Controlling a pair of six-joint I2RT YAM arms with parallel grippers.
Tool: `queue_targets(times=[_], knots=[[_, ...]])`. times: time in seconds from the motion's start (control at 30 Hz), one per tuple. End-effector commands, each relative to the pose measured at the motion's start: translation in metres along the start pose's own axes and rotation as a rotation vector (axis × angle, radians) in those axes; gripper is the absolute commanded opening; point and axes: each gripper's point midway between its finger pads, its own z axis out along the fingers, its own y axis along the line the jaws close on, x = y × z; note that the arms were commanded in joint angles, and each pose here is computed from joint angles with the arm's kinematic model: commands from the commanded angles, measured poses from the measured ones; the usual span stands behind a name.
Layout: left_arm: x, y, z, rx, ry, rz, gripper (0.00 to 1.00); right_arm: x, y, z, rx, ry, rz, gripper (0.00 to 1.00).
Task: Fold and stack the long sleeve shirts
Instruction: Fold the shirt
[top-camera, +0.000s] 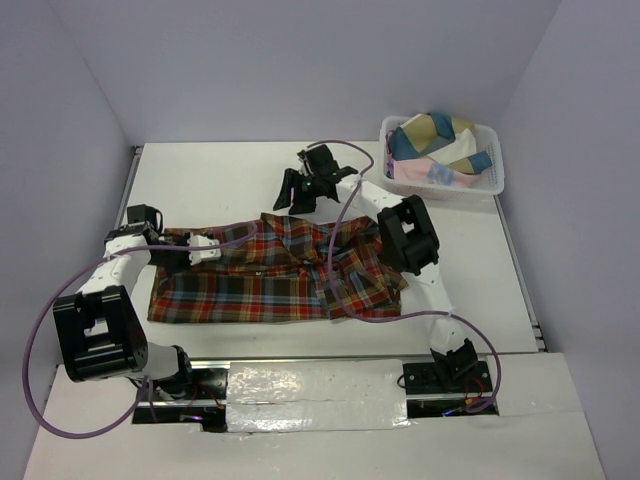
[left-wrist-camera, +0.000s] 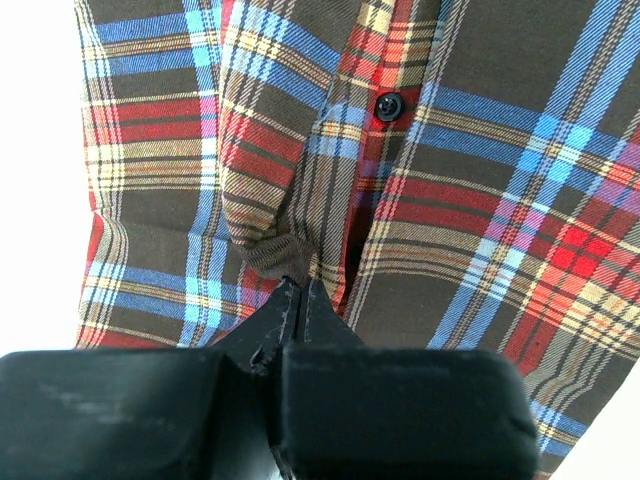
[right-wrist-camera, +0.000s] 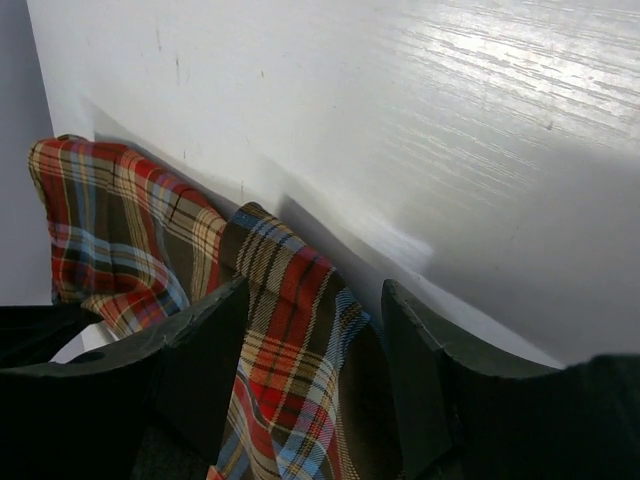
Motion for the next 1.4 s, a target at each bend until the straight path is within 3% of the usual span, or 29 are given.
queue_targets(times=[0.0,0.3,0.43,0.77,1.2,1.27,1.37], knots=[[-0.007,0.001,-0.002,-0.016,-0.023,0.001,0.0,-0.003,0.041,-0.008,-0.036,-0.048,-0.118,0.63],[-0.004,-0.001,-0.001,-0.01,-0.009,0.004,0.0,-0.028,0.079,-0.036,0.1,-0.312,-0.33,0.56],[-0.005,0.001,-0.002,-0.018,-0.01,0.002,0.0,-0.011,0.11,-0.026,0.038,-0.294,-0.485,0.57],[-0.004,0.001,-0.001,-0.017,-0.008,-0.002,0.0,-0.009,0.08,-0.006,0.207,-0.261,-0.502,0.52],[-0.002,0.001,-0.001,-0.02,0.007,-0.005,0.0,0.024,0.085,0.032,0.194,-0.181,-0.596,0.54],[-0.002,0.0,-0.001,-0.017,0.005,-0.005,0.0,0.023,0.071,0.035,0.264,-0.175,-0.583,0.51],[-0.005,0.002,-0.002,-0.026,-0.003,-0.001,0.0,0.015,0.043,0.033,0.392,-0.208,-0.562,0.39]])
